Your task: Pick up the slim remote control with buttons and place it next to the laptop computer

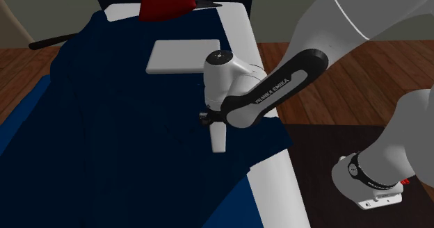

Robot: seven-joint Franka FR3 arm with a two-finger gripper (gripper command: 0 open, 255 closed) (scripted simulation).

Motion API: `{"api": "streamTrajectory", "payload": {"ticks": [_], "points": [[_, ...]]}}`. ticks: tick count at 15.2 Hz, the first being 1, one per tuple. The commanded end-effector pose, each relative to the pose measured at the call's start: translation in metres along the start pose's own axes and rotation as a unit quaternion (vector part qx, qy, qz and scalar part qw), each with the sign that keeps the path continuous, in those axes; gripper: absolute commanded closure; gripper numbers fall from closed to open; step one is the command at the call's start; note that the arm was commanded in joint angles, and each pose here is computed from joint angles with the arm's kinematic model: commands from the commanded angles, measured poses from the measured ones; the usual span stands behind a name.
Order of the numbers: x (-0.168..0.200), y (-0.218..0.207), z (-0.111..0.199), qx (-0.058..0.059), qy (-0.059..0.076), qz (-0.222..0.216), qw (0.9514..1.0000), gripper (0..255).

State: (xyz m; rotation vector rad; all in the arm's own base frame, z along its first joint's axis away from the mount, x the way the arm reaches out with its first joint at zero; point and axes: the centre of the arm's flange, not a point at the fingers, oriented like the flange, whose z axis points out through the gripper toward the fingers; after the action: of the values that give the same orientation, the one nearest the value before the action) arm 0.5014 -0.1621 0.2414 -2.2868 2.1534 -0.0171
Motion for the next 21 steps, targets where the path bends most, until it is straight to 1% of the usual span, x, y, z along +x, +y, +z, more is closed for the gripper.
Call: {"api": "streamTrajectory", "payload": {"ticks": [1, 17, 21], "points": [[0.001, 0.0, -0.01, 0.0, 0.0, 0.0, 1.0, 255], [0.001, -0.001, -0.091, 0.0, 0.0, 0.0, 1.0, 255], [0.048, -0.024, -0.091, 0.0, 0.0, 0.0, 1.0, 255]]}}
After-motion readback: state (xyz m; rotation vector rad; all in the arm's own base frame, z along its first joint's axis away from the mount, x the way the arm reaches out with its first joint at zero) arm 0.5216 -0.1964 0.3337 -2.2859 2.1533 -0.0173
